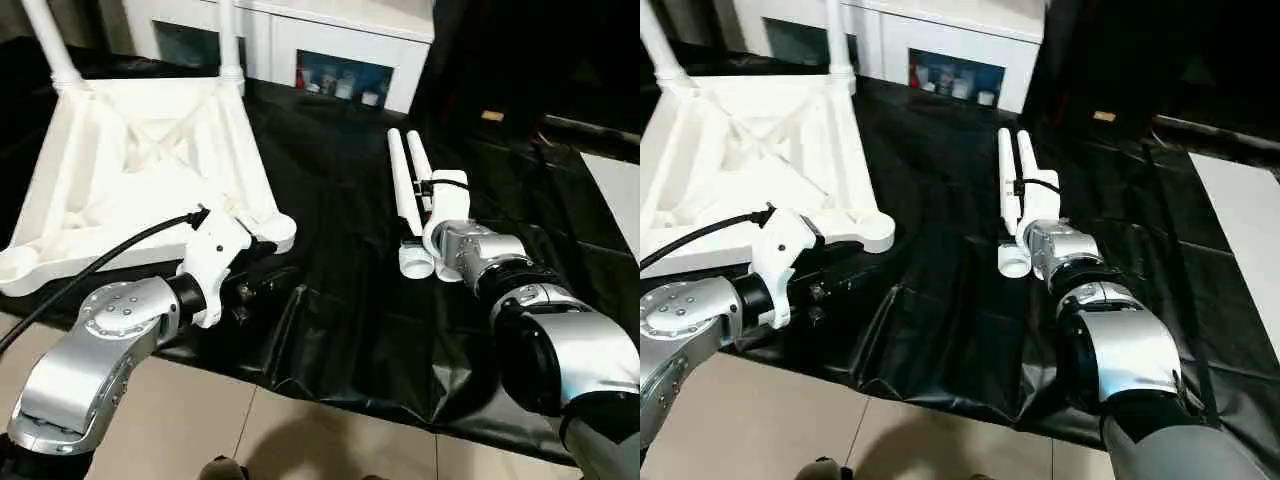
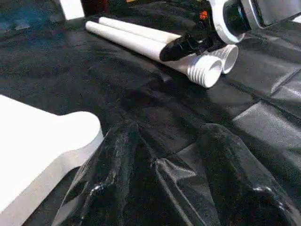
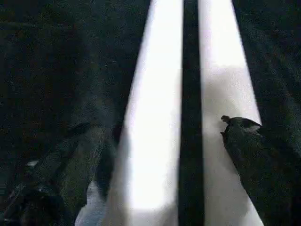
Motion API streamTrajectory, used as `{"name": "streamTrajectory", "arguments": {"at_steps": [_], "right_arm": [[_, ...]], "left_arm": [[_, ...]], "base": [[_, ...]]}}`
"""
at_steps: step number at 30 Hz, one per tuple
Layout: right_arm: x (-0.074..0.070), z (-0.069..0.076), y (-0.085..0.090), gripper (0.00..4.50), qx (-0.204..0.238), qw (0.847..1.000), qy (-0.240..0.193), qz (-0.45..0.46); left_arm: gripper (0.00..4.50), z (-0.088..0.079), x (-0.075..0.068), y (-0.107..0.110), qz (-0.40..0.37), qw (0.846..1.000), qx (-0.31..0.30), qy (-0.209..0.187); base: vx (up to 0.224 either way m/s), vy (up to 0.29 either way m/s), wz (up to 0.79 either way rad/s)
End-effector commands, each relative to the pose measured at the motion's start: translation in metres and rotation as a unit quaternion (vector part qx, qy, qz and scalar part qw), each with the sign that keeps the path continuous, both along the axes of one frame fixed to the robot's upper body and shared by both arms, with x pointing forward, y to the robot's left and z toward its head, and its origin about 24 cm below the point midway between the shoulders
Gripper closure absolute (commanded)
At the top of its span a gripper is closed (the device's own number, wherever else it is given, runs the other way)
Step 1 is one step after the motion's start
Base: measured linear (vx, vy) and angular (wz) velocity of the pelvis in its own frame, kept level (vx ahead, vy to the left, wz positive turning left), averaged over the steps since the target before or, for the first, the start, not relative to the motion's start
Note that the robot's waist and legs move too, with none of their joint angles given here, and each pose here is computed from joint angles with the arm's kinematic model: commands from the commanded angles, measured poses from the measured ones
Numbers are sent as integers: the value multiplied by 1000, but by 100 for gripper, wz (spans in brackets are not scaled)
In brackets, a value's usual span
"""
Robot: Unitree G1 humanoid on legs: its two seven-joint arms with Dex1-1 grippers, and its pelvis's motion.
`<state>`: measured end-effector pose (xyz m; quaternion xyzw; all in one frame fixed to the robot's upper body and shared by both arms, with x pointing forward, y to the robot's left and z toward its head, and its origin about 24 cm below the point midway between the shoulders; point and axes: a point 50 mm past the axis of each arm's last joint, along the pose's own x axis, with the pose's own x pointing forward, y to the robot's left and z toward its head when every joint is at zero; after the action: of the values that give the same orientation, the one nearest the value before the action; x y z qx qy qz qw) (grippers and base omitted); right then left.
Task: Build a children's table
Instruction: Pick table leg
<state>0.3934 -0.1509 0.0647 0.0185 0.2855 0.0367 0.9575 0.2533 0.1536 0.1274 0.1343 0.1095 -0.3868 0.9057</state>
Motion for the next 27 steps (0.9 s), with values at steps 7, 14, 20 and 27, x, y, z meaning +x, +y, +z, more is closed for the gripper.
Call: {"name": "streamTrajectory", "arguments": {"at_steps": [7,14,20,27], "right_arm": [[-2,-4,9,0,20,999,4,46],[-14,-23,20,0,5,995,52,89],[-21,-32,27,29,36,990,81,105],[-24,-35,30,93,27,984,102,146]], "left_arm": [[206,4,-2,-7,-14,1000,-4,-7],[206,3,-4,-6,-11,1000,-2,-5],[200,2,-6,-6,-15,1000,1,-1],[200,3,-6,-7,-19,1000,-2,0]], "base": [[0,0,0],[0,0,0],[0,0,0],[0,0,0]]}}
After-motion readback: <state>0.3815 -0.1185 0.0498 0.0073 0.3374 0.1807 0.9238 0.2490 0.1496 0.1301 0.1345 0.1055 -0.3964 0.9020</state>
